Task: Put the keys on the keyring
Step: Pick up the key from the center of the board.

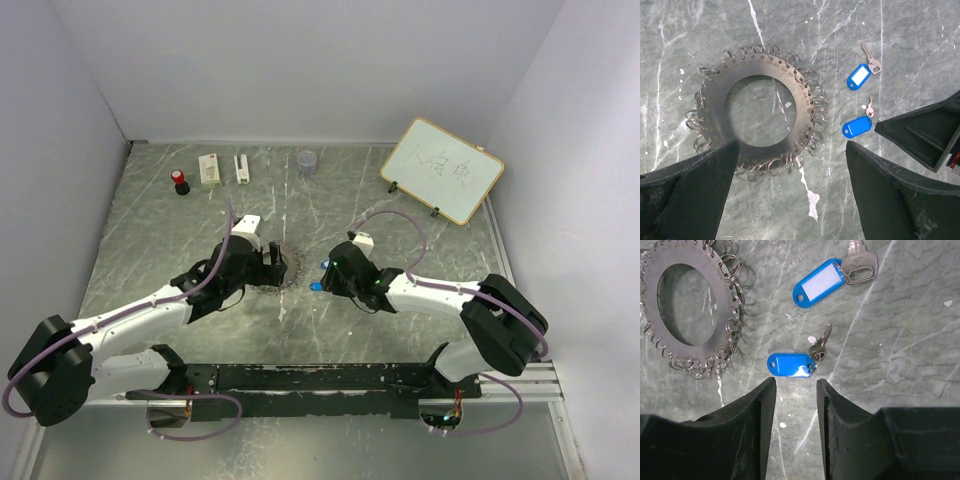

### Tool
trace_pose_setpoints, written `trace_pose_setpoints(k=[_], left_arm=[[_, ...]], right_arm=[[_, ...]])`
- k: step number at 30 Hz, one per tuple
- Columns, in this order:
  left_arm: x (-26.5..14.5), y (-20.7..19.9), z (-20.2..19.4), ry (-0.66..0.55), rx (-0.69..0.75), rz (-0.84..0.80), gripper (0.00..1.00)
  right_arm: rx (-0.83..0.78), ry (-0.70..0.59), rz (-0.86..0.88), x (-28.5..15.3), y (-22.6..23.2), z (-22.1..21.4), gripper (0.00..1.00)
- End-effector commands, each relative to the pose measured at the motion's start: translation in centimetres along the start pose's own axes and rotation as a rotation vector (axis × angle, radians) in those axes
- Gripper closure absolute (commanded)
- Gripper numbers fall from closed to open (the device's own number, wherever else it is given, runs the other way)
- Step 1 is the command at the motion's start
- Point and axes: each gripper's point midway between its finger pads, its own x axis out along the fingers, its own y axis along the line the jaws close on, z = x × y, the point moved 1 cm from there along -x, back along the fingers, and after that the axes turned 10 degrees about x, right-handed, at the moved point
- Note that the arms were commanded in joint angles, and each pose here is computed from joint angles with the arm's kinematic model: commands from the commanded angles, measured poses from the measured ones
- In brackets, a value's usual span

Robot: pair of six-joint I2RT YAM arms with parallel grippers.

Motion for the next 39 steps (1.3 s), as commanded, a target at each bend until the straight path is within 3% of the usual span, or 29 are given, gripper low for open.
trace_pose_setpoints(k=[1,39], left_arm=[[-0.3,0.0,0.6,-0.03,0.005,0.001,0.0],[-0.3,0.2,0.4,-0.025,0.013,0.011,0.0]], right_arm=[[0.028,-0.01,-0.01,0.5,-0.4,-0.3,0.62],[0.074,-0.034,-0.023,1.8,-1.5,1.0,0.73]])
